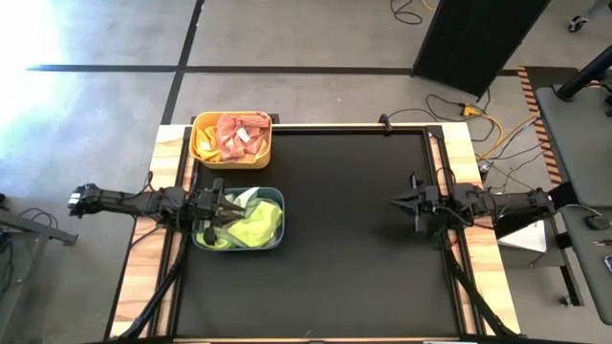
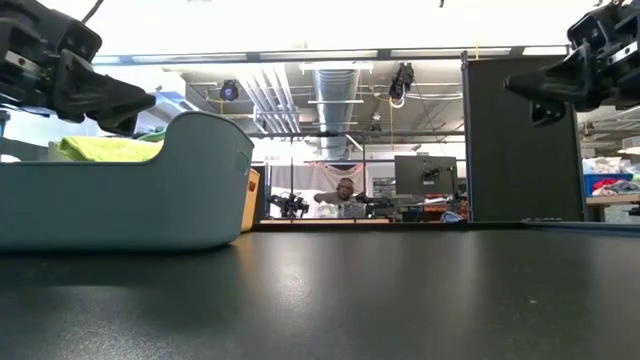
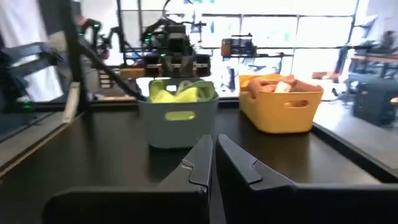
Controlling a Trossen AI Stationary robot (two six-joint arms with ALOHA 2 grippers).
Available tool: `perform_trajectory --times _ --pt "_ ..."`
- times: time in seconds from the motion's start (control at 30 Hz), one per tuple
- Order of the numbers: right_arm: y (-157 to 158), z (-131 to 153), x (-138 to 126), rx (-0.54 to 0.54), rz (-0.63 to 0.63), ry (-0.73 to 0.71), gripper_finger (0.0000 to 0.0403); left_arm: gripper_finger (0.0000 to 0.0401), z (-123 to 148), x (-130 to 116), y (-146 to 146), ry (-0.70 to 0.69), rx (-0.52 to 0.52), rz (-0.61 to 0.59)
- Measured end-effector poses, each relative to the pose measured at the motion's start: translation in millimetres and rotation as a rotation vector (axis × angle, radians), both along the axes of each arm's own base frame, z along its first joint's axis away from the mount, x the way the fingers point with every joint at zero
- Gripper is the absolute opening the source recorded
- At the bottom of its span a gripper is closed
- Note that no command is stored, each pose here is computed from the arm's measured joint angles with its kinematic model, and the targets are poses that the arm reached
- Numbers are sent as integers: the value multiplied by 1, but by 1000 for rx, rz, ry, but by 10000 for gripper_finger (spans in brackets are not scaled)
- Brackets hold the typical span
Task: Sort microfiber towel by color & place in baskets
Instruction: Return to Home Position
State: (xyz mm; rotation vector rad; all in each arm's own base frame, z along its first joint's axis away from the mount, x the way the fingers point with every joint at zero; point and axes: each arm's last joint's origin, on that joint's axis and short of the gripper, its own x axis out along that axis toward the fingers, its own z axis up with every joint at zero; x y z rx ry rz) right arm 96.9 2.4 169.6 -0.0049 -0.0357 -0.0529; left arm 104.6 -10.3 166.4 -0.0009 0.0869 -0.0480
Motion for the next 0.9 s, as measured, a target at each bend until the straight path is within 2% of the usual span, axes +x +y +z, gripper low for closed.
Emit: perform_trajectory --times 0.17,0.6,0.9 --pt "2 -1 0 -22 83 15 13 75 -1 1 0 14 2 0" --pt "3 -1 1 112 87 29 13 75 -4 3 0 45 5 0" --pt "3 0 1 117 87 31 13 75 -5 3 0 54 6 0"
